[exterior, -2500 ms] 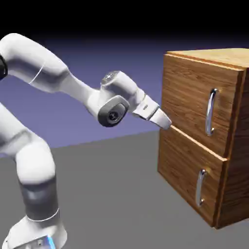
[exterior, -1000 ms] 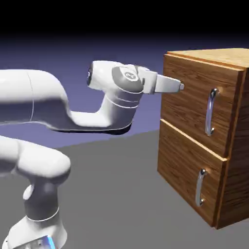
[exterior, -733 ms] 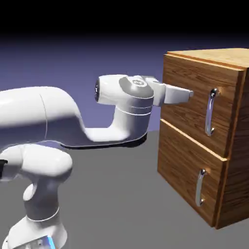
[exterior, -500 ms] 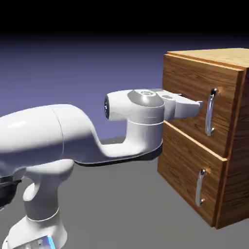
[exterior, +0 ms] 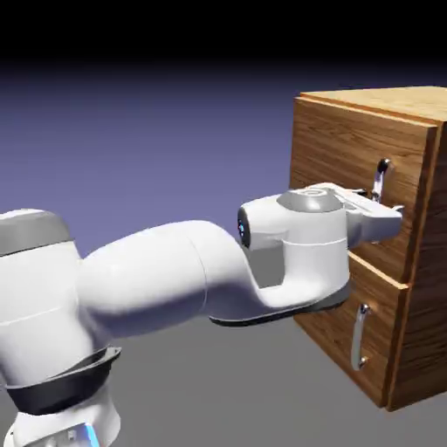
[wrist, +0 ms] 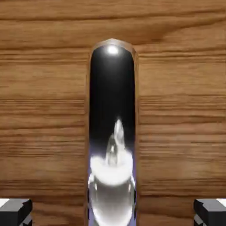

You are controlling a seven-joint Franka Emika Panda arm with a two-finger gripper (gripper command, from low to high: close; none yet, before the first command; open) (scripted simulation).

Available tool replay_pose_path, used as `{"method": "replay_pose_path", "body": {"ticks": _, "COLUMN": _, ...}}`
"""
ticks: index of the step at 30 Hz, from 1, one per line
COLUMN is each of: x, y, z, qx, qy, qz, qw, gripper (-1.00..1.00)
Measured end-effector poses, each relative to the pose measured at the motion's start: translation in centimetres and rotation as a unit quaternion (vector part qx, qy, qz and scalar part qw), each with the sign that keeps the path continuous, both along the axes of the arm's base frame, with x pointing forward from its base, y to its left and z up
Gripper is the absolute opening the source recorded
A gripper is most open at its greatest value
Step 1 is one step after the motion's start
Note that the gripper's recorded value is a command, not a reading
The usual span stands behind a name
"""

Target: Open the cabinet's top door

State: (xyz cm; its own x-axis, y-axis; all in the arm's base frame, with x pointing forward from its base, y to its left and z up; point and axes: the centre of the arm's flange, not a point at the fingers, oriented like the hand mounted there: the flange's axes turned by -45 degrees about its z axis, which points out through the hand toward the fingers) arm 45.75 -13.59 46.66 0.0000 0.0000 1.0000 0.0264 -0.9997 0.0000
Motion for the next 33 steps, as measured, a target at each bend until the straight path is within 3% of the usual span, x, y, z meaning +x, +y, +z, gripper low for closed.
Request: {"method": "replay_pose_path", "body": {"ticks": 33, "x": -17.1, "y": 12.5, "z": 0.0, "qx": 0.000, "qy": 0.000, "qz": -0.271, "qw": 0.963, "gripper": -1.00}}
